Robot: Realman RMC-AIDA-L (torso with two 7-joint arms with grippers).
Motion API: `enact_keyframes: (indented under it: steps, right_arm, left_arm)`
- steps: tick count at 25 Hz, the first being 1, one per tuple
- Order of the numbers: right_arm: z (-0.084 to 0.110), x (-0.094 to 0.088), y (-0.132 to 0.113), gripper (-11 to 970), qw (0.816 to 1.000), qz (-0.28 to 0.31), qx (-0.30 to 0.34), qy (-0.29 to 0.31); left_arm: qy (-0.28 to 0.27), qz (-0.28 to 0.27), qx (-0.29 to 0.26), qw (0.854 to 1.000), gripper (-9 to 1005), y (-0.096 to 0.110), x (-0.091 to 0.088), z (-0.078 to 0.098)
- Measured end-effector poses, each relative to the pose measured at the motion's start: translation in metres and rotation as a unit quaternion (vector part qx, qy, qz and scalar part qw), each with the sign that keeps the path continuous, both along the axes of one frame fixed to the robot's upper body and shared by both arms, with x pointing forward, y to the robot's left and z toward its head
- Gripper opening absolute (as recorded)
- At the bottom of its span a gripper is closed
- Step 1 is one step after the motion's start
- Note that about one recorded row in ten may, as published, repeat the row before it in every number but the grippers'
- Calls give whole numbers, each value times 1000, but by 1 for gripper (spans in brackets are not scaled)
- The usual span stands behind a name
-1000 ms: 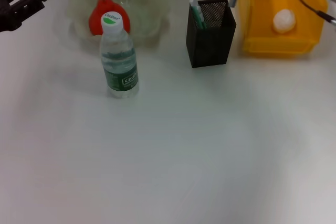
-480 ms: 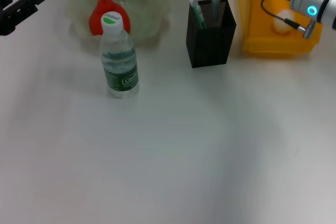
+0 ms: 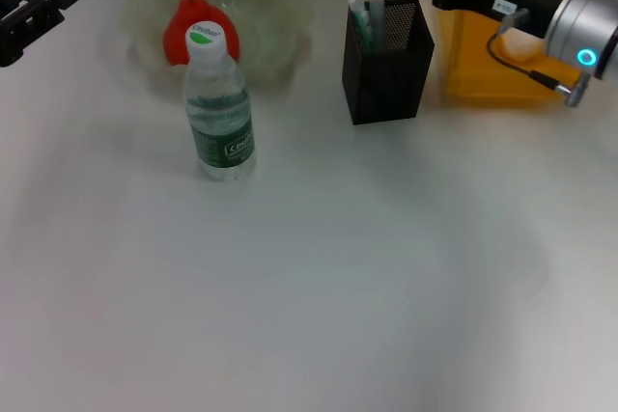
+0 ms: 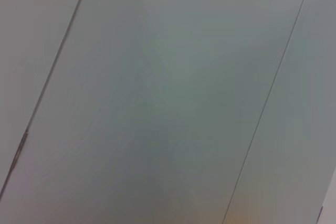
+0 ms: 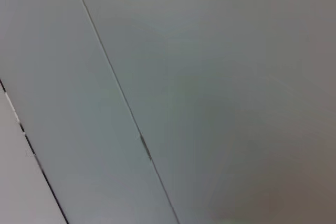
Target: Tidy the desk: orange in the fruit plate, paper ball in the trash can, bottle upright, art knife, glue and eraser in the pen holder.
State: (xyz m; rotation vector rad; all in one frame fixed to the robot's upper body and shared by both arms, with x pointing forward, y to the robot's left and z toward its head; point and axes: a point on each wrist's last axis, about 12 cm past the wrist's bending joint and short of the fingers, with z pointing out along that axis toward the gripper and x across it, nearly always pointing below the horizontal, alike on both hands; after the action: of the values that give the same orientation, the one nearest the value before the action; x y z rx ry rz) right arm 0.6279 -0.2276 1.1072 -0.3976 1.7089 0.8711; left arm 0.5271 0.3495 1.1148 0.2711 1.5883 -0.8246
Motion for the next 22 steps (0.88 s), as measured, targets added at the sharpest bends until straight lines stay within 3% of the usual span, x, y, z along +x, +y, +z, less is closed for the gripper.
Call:
enact_keyframes:
  steps: [4,8,11,15,17,18,19,21,22]
  right_arm:
    - [10,-5,-6,415,999,21,33,2]
    - [31,-18,-9,551,992,111,62,6]
    - [44,-29,-7,560,979,196,54,9]
    - [54,-43,1,572,957,288,30,7]
    - [54,-48,4,579,948,316,19,12]
    - [53,-50,6,582,945,328,14,18]
    - [53,-51,8,585,941,338,9,26]
    - [51,-54,12,591,934,355,-1,42]
    - [50,-55,13,594,931,361,-4,48]
  left_arm:
    - [-3,-5,-3,1000,696,0,-1,1]
    - [-10,-19,-7,1000,696,2,-4,5]
    - [-13,-31,-9,999,696,4,-6,7]
    - [-36,-114,-6,993,696,10,-16,18]
    - [-53,-173,2,983,697,12,-23,25]
    - [-53,-173,2,983,697,12,-23,25]
    - [-59,-233,11,971,697,11,-32,30]
    - [-59,-233,11,971,697,11,-32,30]
    - [-53,-270,20,961,697,10,-38,31]
